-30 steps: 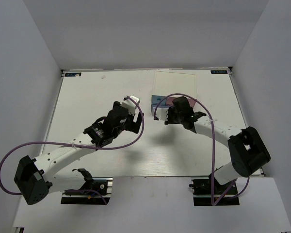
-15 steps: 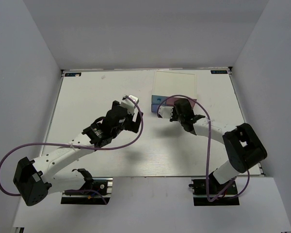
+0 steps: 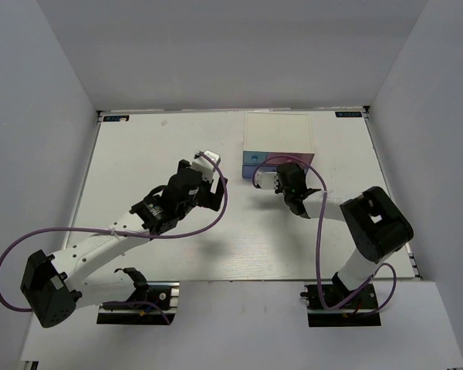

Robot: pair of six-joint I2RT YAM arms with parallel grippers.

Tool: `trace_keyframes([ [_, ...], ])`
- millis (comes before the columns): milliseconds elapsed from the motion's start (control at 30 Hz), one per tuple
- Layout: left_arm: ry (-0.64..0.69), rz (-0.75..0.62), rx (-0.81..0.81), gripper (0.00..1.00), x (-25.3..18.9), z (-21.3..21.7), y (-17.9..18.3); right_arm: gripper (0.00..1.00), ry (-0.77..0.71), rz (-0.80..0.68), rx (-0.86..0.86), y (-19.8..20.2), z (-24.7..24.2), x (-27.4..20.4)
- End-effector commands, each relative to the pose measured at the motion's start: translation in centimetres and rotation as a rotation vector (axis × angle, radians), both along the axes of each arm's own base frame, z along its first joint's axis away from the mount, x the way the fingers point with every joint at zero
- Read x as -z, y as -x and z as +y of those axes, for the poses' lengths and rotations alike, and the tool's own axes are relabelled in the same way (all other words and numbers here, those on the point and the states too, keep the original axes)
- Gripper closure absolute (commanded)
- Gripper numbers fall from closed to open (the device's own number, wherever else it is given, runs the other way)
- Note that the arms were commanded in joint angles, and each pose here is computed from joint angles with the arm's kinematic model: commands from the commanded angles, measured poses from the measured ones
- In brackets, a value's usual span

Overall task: Sort the stationery into containers
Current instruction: Close the drawer in the storage box.

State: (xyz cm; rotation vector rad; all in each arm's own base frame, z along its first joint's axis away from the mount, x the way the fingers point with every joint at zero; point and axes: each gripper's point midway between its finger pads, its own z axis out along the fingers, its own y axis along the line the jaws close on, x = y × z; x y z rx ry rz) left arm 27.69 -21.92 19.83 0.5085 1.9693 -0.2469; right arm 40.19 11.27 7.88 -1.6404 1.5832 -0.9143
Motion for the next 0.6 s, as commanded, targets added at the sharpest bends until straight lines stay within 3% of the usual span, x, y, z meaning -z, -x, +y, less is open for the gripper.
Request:
trace_keyframes([
  [0, 0.026, -0.039, -0.011, 0.0, -1.3, 0.5, 0.0, 1.0, -0.013, -0.131, 0.047, -1.4, -0.9, -2.7],
  [267, 0.026, -0.039, -0.011, 0.0, -1.3, 0.5, 0.0, 1.0, -0.02, -0.141, 0.071, -1.5, -1.8, -3.1],
  [400, 0.022, -0.051, -0.016, 0.0, -1.6, 0.7, -0.1, 1.0, -0.025, -0.076, 0.04, -0.2, -2.1, -2.3],
  [467, 0.022, -0.051, -0.016, 0.0, -1.6, 0.7, -0.1, 1.0, -0.118, -0.047, -0.045, 1.0, -0.6, -3.3],
  [567, 0.038, -0.066, -0.016, 0.0, -2.0, 0.9, 0.1, 1.0, -0.395, 0.095, -0.132, 4.3, 2.5, -5.0],
])
